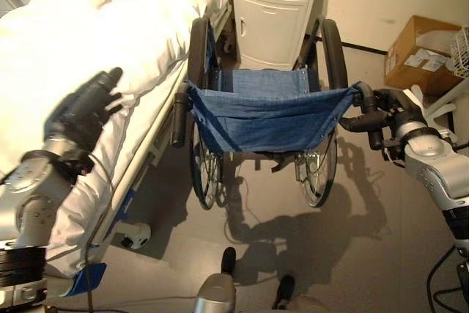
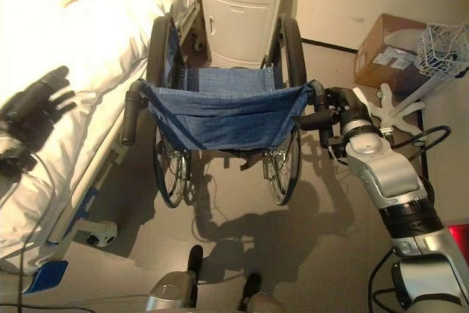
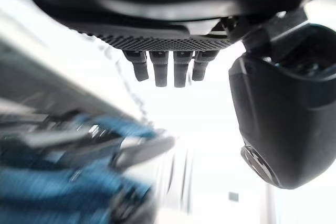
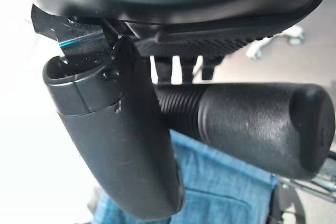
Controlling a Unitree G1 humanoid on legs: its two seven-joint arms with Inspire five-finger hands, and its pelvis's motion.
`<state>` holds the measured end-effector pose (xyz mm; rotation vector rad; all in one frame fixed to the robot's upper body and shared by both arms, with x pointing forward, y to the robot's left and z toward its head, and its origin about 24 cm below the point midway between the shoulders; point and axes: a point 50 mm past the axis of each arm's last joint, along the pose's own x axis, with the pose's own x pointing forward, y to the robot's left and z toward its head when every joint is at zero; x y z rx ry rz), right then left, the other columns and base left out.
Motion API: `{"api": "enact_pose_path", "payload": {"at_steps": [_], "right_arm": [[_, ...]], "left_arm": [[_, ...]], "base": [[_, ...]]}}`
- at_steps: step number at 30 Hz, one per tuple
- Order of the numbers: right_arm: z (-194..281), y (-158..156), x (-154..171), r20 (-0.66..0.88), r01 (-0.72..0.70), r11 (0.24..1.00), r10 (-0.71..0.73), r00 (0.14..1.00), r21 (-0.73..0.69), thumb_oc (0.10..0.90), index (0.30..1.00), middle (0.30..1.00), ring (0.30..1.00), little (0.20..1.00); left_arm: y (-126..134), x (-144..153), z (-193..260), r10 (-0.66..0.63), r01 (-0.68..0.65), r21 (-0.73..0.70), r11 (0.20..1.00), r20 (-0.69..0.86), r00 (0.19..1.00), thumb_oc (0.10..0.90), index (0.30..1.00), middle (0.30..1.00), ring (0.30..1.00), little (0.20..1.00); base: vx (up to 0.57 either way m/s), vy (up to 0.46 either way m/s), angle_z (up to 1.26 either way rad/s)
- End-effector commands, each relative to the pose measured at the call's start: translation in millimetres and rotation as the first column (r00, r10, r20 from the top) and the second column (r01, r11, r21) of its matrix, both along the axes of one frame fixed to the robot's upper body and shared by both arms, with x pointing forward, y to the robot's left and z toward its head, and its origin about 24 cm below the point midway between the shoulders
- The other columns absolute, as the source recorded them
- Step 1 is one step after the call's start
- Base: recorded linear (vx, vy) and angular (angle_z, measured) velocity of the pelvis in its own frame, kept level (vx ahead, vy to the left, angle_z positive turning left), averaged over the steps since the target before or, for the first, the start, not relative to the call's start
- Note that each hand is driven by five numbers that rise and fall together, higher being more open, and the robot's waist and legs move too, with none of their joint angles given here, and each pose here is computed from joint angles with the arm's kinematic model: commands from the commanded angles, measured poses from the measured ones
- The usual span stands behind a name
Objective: Push the wheelchair next to the bed
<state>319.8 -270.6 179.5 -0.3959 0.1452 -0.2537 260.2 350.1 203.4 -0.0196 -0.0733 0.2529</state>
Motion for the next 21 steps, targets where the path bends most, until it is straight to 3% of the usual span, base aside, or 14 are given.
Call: {"api": "enact_pose_path", "payload": {"at_steps": [1,11,21], "right_arm": [[84,-57,-29,0.348,0.257,0.952,-0.189,0.918,-0.163,0.800,0.900,0.900,0.900,0.900],[79,-86,-48,0.375,0.320,0.946,-0.314,0.872,0.048,0.800,0.900,0.900,0.900,0.900],[69,-105,-63,0.388,0.406,0.904,-0.426,0.817,0.136,0.800,0.900,0.900,0.900,0.900]], "left_arm": [[21,-17,16,0.075,-0.081,0.118,0.990,0.057,0.996,0.800,0.900,0.900,0.900,0.900],[37,-29,15,0.117,-0.123,0.096,0.988,0.064,0.991,0.800,0.900,0.900,0.900,0.900],[40,-34,2,0.117,-0.118,0.047,0.992,0.031,0.993,0.800,0.900,0.900,0.900,0.900]], "base": [[0.00,0.000,0.00],[0.00,0.001,-0.01],[0.01,-0.011,-0.04]]}}
